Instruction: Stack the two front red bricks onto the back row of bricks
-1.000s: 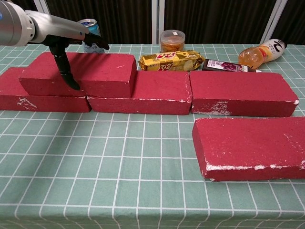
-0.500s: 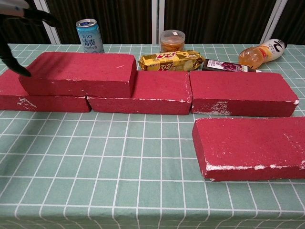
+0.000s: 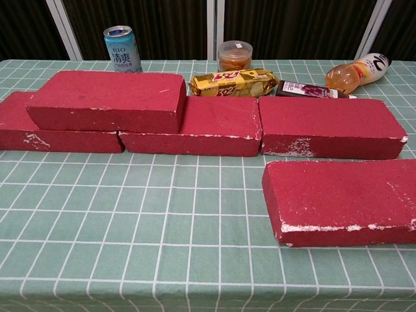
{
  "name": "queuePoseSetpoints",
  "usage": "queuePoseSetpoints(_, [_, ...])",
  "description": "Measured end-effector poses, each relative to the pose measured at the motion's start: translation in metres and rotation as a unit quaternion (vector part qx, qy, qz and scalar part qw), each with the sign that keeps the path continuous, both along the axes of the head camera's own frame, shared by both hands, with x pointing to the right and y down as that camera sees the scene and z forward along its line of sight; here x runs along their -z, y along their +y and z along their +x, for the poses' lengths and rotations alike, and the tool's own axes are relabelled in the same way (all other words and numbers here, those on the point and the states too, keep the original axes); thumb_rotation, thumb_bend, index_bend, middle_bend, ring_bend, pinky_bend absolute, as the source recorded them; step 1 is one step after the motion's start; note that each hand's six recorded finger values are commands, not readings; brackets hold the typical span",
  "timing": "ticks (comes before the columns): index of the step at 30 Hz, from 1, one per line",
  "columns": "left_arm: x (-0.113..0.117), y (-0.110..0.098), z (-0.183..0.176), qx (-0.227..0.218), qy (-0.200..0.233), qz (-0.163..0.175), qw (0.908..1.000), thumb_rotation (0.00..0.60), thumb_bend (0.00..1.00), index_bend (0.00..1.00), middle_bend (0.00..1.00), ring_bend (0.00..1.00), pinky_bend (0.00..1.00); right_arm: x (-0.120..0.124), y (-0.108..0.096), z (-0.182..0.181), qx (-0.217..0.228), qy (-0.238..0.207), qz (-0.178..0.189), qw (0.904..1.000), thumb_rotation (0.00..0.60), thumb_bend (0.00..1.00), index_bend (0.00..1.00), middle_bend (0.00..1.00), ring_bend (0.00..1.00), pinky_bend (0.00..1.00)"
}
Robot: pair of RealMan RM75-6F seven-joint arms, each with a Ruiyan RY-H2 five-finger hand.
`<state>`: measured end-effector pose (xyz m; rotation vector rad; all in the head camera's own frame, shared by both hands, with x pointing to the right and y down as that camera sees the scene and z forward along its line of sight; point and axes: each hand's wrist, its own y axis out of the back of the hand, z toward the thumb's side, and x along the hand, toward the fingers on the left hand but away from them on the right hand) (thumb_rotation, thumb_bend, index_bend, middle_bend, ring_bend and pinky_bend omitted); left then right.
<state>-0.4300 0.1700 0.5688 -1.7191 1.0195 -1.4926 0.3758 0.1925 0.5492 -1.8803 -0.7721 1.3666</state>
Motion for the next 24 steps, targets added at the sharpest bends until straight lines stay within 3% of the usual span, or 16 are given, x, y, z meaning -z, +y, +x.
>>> queuePoseSetpoints(4, [0.002, 0.031, -0.036, 0.035, -0.001, -0.005, 0.9994, 0.6, 0.0, 0.0, 0.0, 0.0, 0.0, -0.008, 0.004, -0.018, 0.037, 0.019, -0.019, 0.999, 0.6, 0.0, 0.0, 0.0, 0.0, 0.0])
queuePoseSetpoints(8, [0.002, 0.046, -0.043, 0.039, 0.004, -0.005, 0.9992, 0.6, 0.0, 0.0, 0.0, 0.0, 0.0, -0.024, 0.006, -0.032, 0.05, 0.03, -0.044, 0.9973, 0.6, 0.0, 0.0, 0.0, 0.0, 0.0])
queuePoseSetpoints(24, [0.0, 0.055, -0.04, 0.031, 0.012, -0.005, 0.9995, 0.6, 0.0, 0.0, 0.0, 0.0, 0.0, -0.078, 0.006, -0.063, 0.058, 0.028, -0.128, 0.9897, 0.6, 0.0, 0.0, 0.0, 0.0, 0.0])
